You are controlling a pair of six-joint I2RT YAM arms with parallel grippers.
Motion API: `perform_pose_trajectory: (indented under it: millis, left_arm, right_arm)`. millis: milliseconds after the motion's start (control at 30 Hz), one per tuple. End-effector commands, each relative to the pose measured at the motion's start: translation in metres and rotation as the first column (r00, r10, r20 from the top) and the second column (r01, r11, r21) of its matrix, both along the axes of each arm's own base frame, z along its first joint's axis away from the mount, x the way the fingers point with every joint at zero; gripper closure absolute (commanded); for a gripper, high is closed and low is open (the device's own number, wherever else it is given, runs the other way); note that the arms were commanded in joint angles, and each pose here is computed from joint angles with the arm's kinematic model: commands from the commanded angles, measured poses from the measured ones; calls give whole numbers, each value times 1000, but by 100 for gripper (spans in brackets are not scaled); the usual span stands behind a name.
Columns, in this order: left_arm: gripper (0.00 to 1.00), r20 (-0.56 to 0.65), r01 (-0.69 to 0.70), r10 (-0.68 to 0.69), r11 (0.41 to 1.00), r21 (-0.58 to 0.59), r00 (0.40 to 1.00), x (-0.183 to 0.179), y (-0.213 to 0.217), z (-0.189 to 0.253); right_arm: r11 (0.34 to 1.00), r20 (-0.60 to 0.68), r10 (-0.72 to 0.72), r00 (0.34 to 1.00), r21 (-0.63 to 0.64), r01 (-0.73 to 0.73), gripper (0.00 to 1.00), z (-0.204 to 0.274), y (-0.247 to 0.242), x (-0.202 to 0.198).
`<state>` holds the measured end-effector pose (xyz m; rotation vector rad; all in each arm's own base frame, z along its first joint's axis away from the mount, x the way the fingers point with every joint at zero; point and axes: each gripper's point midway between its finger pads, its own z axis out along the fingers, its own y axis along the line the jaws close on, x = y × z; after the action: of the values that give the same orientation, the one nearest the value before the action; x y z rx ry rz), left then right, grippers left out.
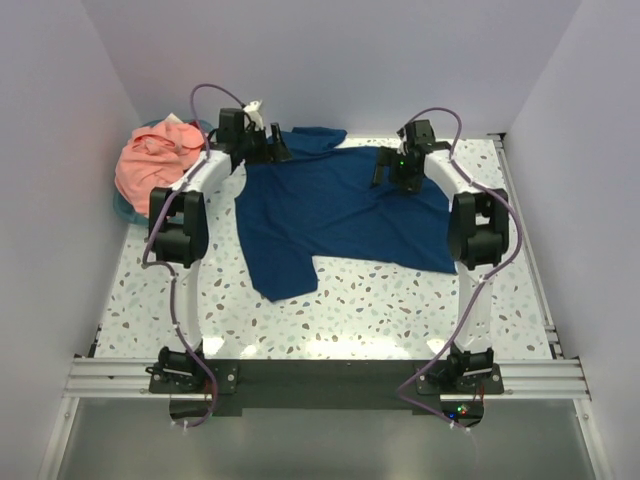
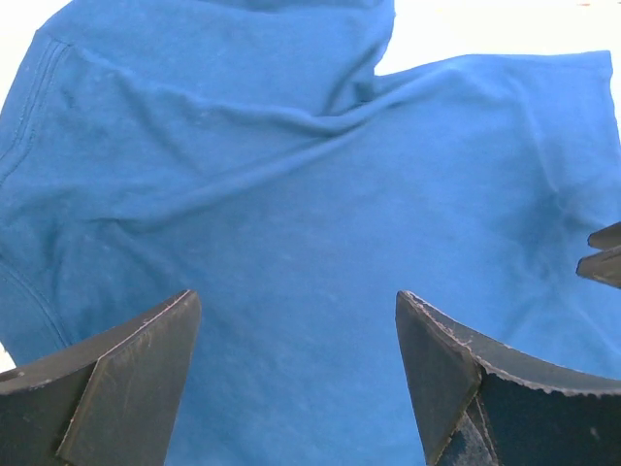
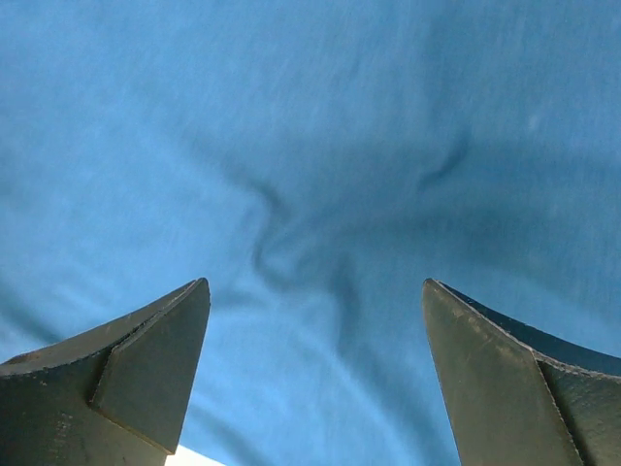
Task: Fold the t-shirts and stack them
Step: Fold the tshirt
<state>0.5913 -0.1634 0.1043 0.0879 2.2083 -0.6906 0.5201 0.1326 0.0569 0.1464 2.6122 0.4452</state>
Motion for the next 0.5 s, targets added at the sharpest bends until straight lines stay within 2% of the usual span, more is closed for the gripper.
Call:
perform_pose_trajectory:
  millis: [0,33,233,467]
  left_arm:
    - [13,15,-1,1,999,40,1000,-17,4,29]
    - [13,-37,-8,10,998,61,999,-27,8,14]
    - [13,-154,-8,21,996,84,988,-65,15,-18]
    - [13,-253,-57,80,994,96,964,-78,23,-48]
  right_arm:
    - [999,26,32,999,43,-33,6,46,8,-23]
    - [999,16,37,999,38,-38,6,45,7,-29]
    - [997,-58,79,995,-5,-79,6,25,-2,-59]
    - [995,-124,96,988,-7,-97,6,-4,-2,-73]
